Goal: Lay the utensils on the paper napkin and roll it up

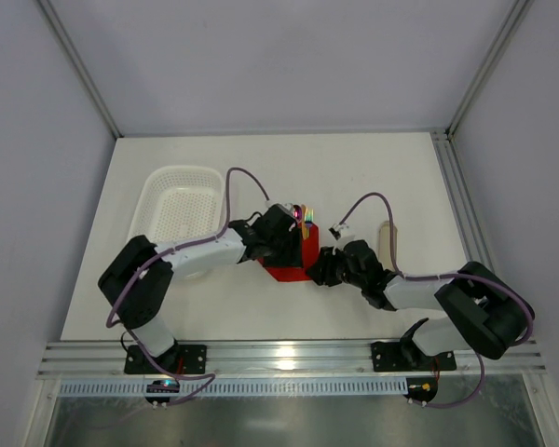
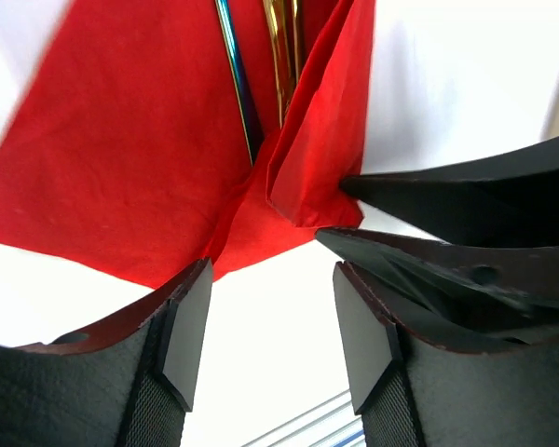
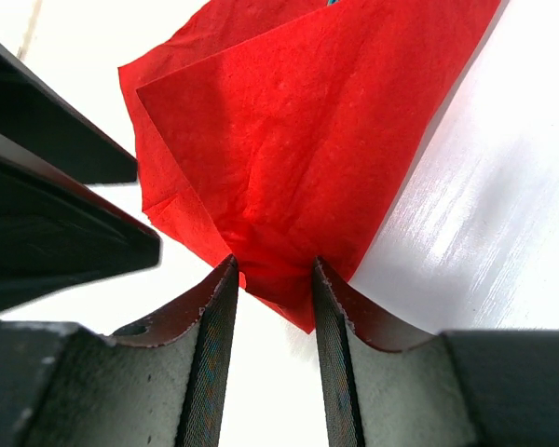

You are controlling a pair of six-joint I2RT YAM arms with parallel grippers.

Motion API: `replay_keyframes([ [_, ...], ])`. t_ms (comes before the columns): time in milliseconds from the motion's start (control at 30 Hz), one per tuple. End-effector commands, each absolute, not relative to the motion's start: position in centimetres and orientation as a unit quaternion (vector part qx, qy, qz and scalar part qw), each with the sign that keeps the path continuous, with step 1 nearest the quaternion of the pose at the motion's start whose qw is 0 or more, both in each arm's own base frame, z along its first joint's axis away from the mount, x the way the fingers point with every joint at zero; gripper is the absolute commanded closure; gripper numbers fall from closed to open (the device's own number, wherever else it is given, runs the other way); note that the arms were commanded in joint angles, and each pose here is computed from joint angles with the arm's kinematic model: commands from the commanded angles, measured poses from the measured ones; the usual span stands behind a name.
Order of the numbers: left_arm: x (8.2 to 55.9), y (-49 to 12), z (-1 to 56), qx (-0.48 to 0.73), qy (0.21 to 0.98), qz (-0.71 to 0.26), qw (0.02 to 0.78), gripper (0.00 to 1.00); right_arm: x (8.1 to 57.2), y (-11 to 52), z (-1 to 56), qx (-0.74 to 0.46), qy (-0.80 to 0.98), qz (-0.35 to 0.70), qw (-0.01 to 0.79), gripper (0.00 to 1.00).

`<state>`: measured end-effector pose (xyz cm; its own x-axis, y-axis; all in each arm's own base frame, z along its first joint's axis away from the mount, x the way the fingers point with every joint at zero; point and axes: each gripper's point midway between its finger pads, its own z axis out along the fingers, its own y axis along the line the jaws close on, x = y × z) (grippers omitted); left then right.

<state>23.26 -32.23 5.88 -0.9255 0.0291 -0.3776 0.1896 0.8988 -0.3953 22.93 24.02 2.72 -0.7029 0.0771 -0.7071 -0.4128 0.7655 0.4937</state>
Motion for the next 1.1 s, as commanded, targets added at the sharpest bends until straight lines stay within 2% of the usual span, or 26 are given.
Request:
replay_keyframes([
  [0, 25.7, -31.9, 9.1, 0.044, 0.94, -0.239, 0.238, 0.41, 23.6, 24.9, 3.8, -0.106, 0.851, 0.338, 0.387, 0.6],
  [267, 27.5, -33.2, 8.9, 0.07, 0.92, -0.303, 0.237, 0.38, 23.7, 24.9, 3.6, -0.102, 0.853, 0.336, 0.385, 0.6],
  [533, 27.5, -34.0, 7.2, 0.09, 0.919, -0.316, 0.219, 0.4, 23.8, 24.9, 3.7, -0.103, 0.854, 0.335, 0.385, 0.6],
  [700, 27.4, -34.0, 6.7, 0.092, 0.92, -0.316, 0.211, 0.5, 23.7, 24.6, 3.9, -0.101, 0.854, 0.331, 0.388, 0.6],
  [833, 27.5, -33.8, 6.4, 0.088, 0.922, -0.315, 0.208, 0.63, 23.3, 24.3, 3.5, -0.106, 0.859, 0.325, 0.382, 0.6],
  [967, 27.6, -33.7, 6.1, 0.087, 0.921, -0.318, 0.207, 0.71, 23.3, 24.2, 3.2, -0.104, 0.861, 0.321, 0.38, 0.6],
  [1000, 27.6, -33.6, 5.8, 0.086, 0.922, -0.317, 0.204, 0.79, 23.3, 24.3, 3.2, -0.105, 0.861, 0.323, 0.378, 0.6],
  [1067, 27.5, -33.4, 5.7, 0.085, 0.924, -0.314, 0.202, 0.88, 23.4, 24.5, 3.3, -0.104, 0.862, 0.325, 0.374, 0.6],
])
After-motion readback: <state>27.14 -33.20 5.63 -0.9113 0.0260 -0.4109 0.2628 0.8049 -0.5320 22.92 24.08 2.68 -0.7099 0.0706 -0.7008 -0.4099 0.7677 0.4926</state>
